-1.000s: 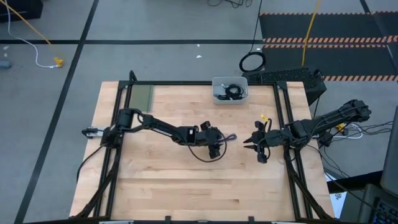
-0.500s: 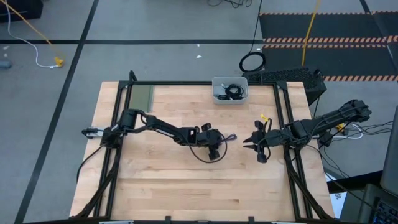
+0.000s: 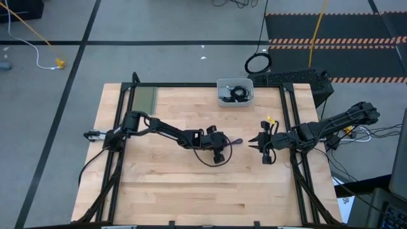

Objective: Pick and place USB-C Cables
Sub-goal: Put the blue charger cable into the white bin

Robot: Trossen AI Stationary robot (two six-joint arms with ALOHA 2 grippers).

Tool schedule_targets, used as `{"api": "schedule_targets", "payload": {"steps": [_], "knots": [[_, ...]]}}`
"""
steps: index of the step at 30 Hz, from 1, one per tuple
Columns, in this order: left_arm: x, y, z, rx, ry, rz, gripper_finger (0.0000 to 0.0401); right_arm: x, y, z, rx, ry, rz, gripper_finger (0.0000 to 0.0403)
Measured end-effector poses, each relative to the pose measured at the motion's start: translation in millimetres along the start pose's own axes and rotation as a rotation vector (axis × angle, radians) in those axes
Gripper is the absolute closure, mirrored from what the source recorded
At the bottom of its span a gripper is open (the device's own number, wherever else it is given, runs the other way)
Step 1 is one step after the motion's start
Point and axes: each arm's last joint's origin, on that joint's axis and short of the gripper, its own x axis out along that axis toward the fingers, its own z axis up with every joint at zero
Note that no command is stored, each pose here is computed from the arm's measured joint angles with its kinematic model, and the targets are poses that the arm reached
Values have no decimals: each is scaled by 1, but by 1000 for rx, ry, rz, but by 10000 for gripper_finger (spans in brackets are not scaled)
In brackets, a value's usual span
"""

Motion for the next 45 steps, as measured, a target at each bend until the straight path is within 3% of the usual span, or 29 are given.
{"api": "schedule_targets", "payload": {"steps": [7, 18, 27, 37, 45], "knots": [[-21, 5, 25, 46, -78, -3, 363, 0, -2, 0, -59, 2, -17, 324], [-54, 23, 56, 75, -146, 29, 363, 1, -13, 1, -140, 4, -228, 324], [-86, 35, 78, 103, -202, 48, 363, 1, -13, 0, -69, 2, -218, 324], [-157, 71, 121, 135, -387, 130, 364, 2, -11, 1, -66, -4, -158, 324], [-184, 107, 133, 155, -453, 230, 364, 2, -14, 10, -162, -77, -206, 324]]}}
